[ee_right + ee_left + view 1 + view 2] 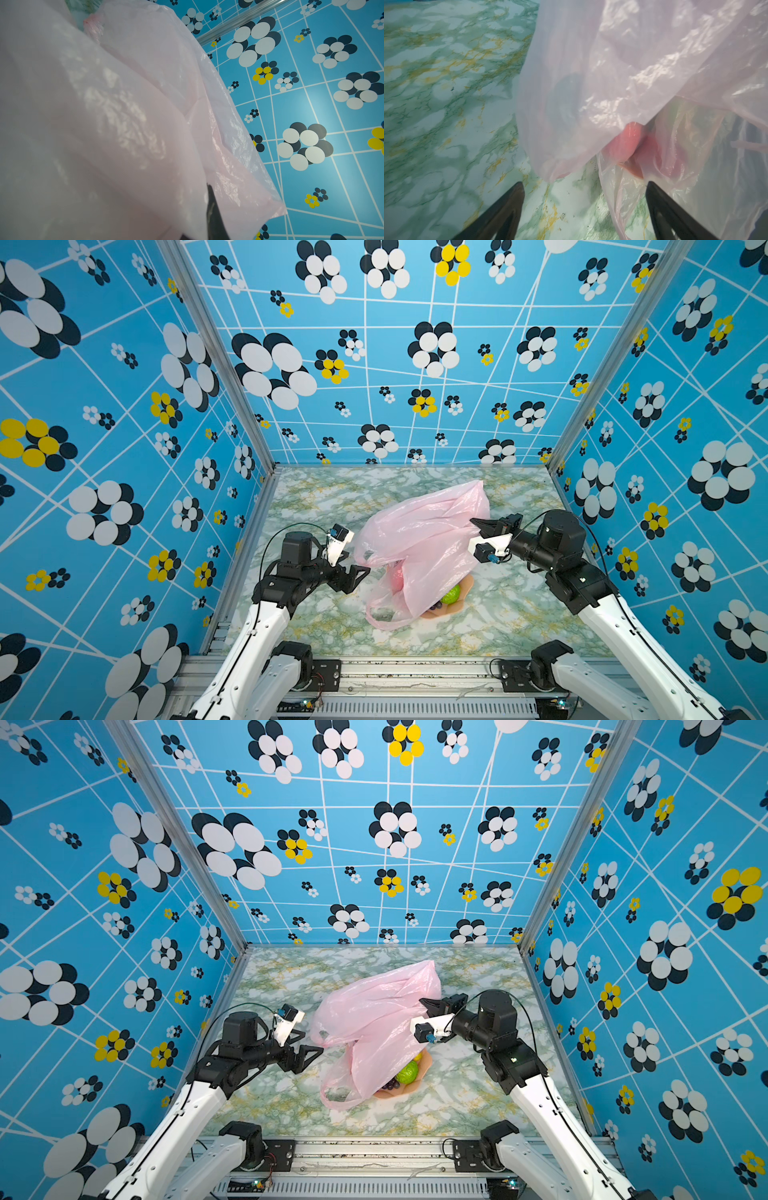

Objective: Place the fruits into the plastic bag
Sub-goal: 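Grasp the bag's other handle with the left gripper while the right gripper holds on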

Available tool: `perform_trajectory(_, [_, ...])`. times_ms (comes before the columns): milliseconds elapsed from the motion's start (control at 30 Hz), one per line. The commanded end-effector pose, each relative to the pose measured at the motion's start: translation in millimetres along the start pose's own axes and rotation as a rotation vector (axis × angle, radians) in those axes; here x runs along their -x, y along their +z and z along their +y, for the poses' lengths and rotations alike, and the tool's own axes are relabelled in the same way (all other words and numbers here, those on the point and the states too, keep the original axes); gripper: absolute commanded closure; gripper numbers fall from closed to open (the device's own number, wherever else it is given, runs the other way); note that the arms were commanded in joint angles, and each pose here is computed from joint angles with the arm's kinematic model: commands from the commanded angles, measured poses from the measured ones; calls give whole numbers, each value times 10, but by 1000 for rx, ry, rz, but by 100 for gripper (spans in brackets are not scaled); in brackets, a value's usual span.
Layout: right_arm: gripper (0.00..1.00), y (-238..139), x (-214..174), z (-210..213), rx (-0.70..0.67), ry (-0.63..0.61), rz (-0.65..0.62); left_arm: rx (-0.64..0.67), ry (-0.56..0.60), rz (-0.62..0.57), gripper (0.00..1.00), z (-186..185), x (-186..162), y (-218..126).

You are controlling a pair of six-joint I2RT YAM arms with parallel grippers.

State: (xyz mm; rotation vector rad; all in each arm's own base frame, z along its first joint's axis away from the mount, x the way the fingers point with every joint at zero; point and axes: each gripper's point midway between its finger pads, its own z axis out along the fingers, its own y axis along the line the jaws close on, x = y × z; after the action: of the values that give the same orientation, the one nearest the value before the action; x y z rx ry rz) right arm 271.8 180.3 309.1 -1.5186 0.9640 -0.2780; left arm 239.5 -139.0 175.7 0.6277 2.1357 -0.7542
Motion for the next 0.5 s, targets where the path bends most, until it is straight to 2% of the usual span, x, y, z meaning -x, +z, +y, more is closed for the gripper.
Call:
perform_trajectory(0, [100,0,-15,45,-4,29,-15,-78,-93,-45,17,-76,267,-11])
perform_trajectory(200, [100,0,5,28,-13,41,-30,-81,-270,33,34,57,220,157])
perform_trajectory(267, [100,1,18,6,-22,48,-38,-86,-311,37,50,101,226,219])
perform_trajectory(300, [100,-1,23,-5,-27,52,-40,-88,-321,40,54,111,228,243])
perform_trajectory(367, [100,6,14,-13,-33,57,-40,-76,-341,52,55,155,221,276])
perform_trajectory(467, [100,20,4,-8,-33,64,-40,-14,-357,72,36,266,180,293])
